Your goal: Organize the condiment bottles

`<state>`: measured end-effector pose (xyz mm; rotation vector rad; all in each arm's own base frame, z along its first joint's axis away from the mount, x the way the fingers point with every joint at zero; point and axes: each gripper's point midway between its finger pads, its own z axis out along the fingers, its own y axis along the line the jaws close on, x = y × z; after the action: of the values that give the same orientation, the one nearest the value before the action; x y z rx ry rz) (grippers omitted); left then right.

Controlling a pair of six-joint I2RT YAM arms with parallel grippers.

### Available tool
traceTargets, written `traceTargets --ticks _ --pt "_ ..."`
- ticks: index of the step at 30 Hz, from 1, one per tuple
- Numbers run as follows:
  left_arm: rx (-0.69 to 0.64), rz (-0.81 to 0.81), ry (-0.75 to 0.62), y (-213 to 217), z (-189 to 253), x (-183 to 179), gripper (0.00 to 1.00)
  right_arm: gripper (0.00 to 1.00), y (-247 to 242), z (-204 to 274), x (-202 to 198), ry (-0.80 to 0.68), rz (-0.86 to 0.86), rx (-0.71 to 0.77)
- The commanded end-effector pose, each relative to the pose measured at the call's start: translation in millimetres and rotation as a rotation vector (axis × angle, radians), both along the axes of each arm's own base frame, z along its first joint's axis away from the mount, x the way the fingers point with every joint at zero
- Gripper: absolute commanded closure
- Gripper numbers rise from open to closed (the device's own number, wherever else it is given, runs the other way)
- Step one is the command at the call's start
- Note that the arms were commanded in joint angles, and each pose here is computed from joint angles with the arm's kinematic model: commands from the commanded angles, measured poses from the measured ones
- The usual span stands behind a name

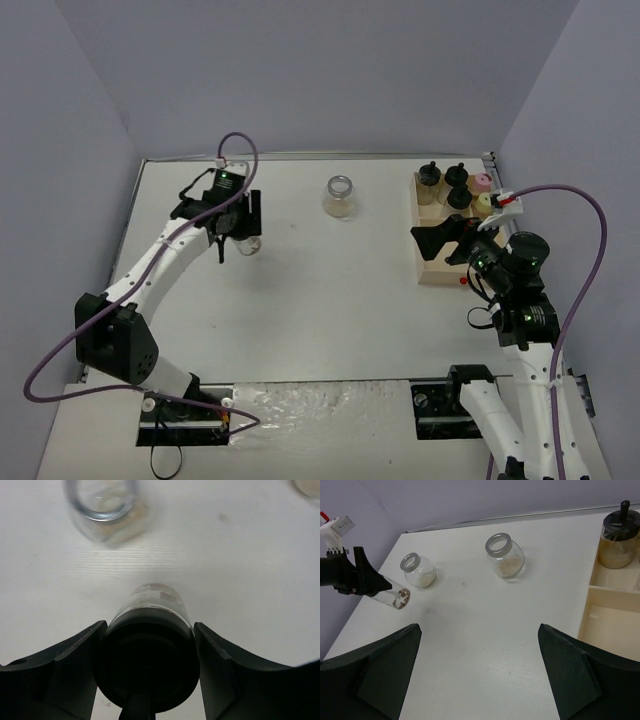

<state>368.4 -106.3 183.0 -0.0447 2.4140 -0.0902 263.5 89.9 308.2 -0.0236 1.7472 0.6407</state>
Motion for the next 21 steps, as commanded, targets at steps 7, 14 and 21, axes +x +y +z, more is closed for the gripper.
traceTargets --ticks 7,14,21 --pt "-0.053 -0.300 -0.075 -152.0 31.6 -11.3 1.00 0.00 5.5 2.7 -6.8 -0.019 0.037 -0.012" --pt "-0.032 -0.378 -0.050 -203.6 0.4 -0.5 1.00 0.00 4.7 -5.5 -9.2 0.007 0.035 -0.017" --pt "0.010 -0.382 -0.035 -217.2 -20.5 4.6 0.92 0.00 3.1 -14.7 -11.5 0.028 0.031 -0.033"
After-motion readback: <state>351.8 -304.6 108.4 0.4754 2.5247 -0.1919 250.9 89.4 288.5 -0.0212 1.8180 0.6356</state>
